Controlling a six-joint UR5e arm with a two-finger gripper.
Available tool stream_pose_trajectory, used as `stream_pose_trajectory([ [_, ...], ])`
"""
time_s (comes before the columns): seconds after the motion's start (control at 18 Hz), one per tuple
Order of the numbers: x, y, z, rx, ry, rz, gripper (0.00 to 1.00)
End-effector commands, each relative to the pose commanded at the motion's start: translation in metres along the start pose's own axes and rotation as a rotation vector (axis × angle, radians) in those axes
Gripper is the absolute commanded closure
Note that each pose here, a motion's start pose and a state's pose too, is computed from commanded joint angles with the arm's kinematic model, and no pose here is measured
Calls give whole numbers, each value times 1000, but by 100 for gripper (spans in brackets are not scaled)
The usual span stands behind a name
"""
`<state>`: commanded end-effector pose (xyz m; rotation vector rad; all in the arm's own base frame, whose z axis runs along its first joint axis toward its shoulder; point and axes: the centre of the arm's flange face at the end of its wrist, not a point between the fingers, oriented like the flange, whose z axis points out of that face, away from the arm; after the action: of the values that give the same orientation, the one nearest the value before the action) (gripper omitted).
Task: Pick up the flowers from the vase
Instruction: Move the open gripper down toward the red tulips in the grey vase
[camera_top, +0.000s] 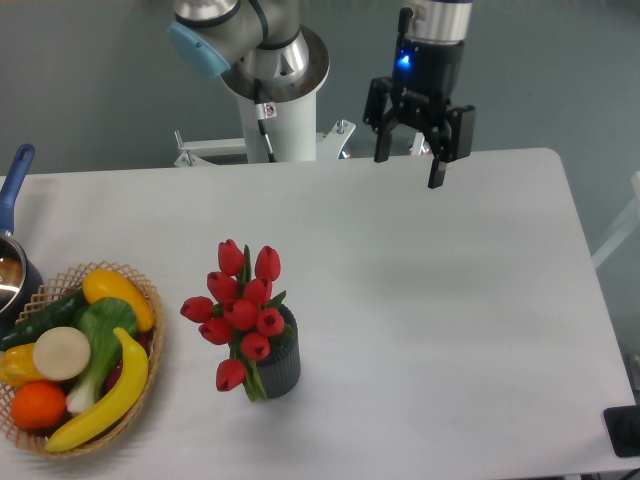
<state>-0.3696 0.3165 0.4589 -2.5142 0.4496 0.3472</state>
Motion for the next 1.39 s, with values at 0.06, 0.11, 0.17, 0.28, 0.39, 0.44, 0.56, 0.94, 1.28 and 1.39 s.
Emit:
stream_pose_trajectory([
  [0.06,2,-3,4,5,11,-10,0],
  [0.11,4,-8,9,12,20,-32,0],
  [0.17,6,-13,12,21,29,-58,0],
  [0.28,11,-15,20,45,48,-85,0],
  [0.39,20,-17,31,64,80,-99,0],
  [0.44,28,-22,38,74,101,-100,0],
  [0.56,36,-27,49,96,135,-98,0],
  [0.94,44,-36,79,119,197,-127,0],
  [1.28,33,-44,121,264,259,-198,0],
  [1.39,24,-44,135,318,272,-202,0],
])
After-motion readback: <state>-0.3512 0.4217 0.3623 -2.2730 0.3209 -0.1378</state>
